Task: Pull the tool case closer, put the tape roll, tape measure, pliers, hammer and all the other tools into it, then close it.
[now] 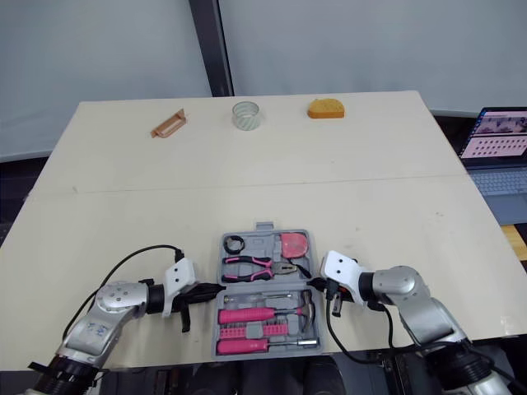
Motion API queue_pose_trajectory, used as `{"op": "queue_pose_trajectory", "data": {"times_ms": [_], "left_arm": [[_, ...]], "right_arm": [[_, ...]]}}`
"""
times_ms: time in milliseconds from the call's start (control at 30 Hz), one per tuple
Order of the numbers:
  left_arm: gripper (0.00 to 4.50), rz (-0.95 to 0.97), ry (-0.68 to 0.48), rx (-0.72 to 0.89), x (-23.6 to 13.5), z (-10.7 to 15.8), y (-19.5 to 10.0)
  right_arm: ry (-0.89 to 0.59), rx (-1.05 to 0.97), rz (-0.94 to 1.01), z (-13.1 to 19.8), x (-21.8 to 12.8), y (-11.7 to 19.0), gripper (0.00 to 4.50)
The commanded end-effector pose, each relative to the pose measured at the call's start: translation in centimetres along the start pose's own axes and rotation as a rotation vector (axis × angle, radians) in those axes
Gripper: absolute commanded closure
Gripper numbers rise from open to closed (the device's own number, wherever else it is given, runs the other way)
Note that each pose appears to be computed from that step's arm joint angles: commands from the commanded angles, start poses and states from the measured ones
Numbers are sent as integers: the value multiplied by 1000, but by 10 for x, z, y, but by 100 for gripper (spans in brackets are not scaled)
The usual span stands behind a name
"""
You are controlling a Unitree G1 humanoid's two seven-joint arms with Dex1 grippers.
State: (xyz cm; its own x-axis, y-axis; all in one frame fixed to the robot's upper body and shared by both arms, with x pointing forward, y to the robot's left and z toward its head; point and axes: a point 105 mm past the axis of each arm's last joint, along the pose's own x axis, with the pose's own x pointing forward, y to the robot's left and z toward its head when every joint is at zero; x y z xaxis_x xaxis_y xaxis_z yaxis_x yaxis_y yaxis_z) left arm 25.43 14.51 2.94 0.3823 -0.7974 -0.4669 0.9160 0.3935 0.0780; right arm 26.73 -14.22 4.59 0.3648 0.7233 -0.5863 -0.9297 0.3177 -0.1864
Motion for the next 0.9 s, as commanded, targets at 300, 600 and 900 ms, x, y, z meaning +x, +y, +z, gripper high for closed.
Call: {"op": "queue_pose_trajectory", "data": {"times_ms": [300, 600, 900], "left_arm": [[445, 67, 88, -4, -36, -20, 15], [445, -130, -114, -53, -80, 35, -14], [445, -333, -119, 28, -57, 43, -68]], "right_arm": [[-2, -10, -29, -3, -16, -4, 450], [-28, 110, -131, -2, -46, -27, 450], [-144, 345, -155, 22, -51, -38, 450]]}}
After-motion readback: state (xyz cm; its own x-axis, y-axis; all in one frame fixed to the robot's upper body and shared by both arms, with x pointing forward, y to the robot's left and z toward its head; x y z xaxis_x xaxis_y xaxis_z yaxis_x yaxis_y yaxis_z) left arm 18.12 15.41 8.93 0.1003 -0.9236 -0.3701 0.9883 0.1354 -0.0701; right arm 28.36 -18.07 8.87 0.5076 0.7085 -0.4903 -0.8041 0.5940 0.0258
